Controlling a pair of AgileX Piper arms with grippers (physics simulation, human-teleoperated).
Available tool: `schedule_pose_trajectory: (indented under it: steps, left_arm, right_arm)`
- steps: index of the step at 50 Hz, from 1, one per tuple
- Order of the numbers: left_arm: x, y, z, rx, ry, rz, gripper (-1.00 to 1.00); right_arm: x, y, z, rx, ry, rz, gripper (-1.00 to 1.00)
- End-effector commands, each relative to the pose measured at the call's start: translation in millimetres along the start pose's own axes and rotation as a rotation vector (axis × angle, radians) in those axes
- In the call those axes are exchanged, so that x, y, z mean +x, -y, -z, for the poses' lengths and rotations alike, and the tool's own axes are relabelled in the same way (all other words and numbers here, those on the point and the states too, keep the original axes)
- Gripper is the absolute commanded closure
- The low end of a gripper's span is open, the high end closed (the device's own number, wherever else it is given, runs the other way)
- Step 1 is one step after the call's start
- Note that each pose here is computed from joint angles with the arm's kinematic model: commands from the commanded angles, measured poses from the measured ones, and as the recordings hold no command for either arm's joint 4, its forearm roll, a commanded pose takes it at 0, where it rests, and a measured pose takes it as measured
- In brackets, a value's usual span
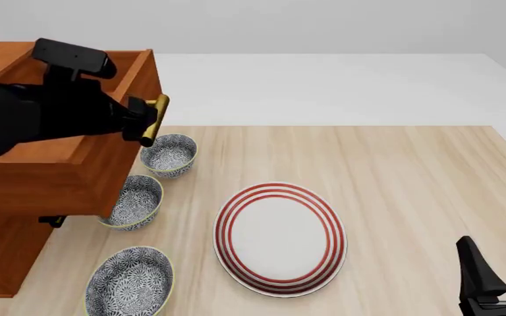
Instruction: Open the top drawer of the cabinet.
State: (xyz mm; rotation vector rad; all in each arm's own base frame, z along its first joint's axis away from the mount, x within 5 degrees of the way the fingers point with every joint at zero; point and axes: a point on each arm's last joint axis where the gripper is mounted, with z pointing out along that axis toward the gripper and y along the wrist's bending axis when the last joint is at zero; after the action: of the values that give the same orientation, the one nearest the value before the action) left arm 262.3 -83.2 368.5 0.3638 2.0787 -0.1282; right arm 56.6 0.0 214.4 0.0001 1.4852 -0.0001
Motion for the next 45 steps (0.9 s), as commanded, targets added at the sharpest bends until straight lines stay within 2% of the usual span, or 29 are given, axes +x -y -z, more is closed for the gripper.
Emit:
schedule_pose_trajectory:
  steps: [1,7,15,28,45]
  left_arm:
    - [-1.6,27.7,3,0.111,-0.022,-0.063,-1.00]
    - [-6.0,28.3,9,0.114,-0.007,-0.055,-1.00]
    - [-26.8,24.3,30,0.108,0.047,-0.041,-1.00]
    - [-44.0,22.9,53,0.111,0.106,-0.023,-1.00]
    - [-53.0,19.3,68,0.103,0.144,-0.024,-1.00]
  right_arm:
    - [0,0,0,0.000,0.000,0.000,-1.00]
    - [0,0,0,0.000,0.000,0.000,-1.00]
    - [0,0,0,0.000,0.000,0.000,-1.00]
    - [0,0,0,0.000,0.000,0.000,-1.00]
    - [0,0,0,0.000,0.000,0.000,-1.00]
